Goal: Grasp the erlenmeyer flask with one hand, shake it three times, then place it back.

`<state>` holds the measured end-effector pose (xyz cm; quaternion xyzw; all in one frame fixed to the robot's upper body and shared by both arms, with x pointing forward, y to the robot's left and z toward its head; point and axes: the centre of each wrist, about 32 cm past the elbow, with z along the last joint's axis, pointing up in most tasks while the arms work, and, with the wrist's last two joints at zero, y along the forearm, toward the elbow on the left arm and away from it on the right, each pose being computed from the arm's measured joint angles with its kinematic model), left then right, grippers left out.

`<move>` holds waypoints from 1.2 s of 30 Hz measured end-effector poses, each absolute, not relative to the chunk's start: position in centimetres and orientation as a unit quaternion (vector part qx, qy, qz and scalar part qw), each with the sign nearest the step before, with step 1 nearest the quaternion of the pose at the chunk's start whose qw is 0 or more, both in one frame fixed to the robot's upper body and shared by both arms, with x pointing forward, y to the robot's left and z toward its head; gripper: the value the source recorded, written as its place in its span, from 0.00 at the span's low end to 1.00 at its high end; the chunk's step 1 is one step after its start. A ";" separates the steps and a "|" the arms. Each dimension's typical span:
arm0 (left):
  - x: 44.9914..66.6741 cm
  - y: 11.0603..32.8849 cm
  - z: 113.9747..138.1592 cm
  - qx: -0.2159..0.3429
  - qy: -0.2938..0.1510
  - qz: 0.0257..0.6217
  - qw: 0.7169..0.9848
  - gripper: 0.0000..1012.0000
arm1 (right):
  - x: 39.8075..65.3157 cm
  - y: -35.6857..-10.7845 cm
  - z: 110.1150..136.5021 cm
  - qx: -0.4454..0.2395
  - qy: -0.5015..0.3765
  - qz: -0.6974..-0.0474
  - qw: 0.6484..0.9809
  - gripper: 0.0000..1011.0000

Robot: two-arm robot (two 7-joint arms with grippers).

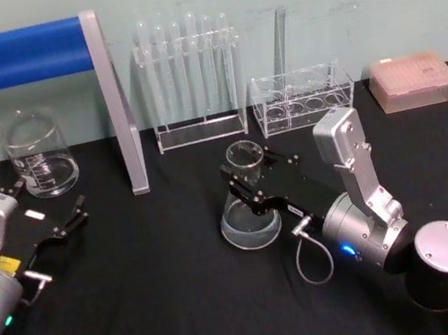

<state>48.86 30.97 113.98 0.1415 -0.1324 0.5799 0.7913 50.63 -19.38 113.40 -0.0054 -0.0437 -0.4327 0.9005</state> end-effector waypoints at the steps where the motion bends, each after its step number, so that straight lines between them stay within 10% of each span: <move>1: 48.9 31.0 114.0 0.141 -0.132 0.580 0.791 0.99 | 50.6 -19.4 113.4 -0.006 -0.043 -0.433 0.901 0.44; 31: 48.9 31.0 114.0 0.141 -0.132 0.580 0.791 0.99 | 50.5 -19.3 113.0 -0.016 -0.039 -0.433 0.901 0.45; 36: 48.9 31.0 114.0 0.141 -0.132 0.580 0.791 0.99 | 50.5 -19.3 113.0 -0.015 -0.039 -0.433 0.900 0.59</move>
